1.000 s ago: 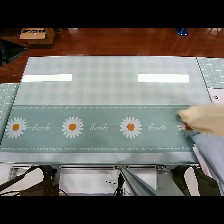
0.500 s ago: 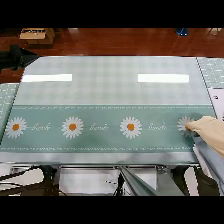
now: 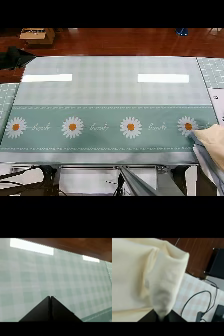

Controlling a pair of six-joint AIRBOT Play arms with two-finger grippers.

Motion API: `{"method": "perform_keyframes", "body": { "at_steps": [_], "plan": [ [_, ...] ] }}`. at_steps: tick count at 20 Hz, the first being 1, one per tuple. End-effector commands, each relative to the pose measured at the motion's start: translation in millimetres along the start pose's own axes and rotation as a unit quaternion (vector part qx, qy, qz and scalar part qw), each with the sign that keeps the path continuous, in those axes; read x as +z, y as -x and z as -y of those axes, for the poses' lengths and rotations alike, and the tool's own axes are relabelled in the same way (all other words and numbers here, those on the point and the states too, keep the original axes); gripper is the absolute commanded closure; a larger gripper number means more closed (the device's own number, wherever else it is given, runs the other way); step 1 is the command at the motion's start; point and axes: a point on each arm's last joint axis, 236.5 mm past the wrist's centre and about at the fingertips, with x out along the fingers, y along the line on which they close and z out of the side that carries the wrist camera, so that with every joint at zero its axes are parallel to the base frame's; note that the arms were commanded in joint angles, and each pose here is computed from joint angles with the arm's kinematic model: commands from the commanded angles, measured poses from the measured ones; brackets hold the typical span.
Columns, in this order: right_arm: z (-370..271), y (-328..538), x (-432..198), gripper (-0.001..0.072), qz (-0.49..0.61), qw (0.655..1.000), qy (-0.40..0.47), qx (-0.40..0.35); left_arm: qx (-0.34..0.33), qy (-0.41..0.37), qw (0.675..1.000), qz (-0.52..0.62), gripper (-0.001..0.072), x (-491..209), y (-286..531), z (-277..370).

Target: Fold the shirts.

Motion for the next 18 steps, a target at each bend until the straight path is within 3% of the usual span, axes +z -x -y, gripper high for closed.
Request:
{"method": "perform_keyframes", "body": {
  "at_steps": [1, 5, 10, 11, 13, 14, 16, 18],
  "plan": [
    [16.2, -19.4, 2.3, 0.0685, 0.002, 0.999, -0.051, 0.003, 0.001, -0.002, 1.0, 0.002, 0.0681, 1.2, 0.8, -0.9],
    [-7.4, -40.5, 4.3, 0.0683, 0.005, 0.994, -0.086, 0.063, 0.001, -0.002, 1.0, 0.002, 0.0681, 1.2, 1.0, -0.6],
    [-0.9, -62.5, -9.3, 0.068, -0.017, 0.998, -0.063, 0.021, 0.001, 0.008, 1.0, 0.002, 0.0681, 1.2, 1.0, -0.5],
    [-2.1, -64.7, -8.3, 0.0586, -0.014, 0.998, -0.057, 0.02, 0.001, 0.008, 1.0, 0.002, 0.0681, 1.3, 1.0, -0.5],
    [6.1, -65.7, 2.6, 0.0162, 0.01, 0.999, -0.04, 0.002, 0.001, 0.008, 1.0, 0.002, 0.0681, 1.3, 1.0, -0.5],
    [15.6, -62.3, 12.2, 0.0116, 0.03, 0.999, -0.04, -0.013, 0.001, 0.008, 1.0, 0.002, 0.0681, 1.1, 1.0, -0.5],
    [30.9, -42.0, 51.2, 0.0116, 0.099, 0.991, -0.09, -0.008, -0.001, 0.013, 1.0, -0.001, 0.0681, -0.1, 1.0, 0.6],
    [26.2, 9.3, 124.9, 0.0123, 0.203, 0.96, -0.171, 0.093, -0.004, 0.013, 1.0, -0.003, 0.0681, -1.1, 0.3, 2.3]
  ]
}}
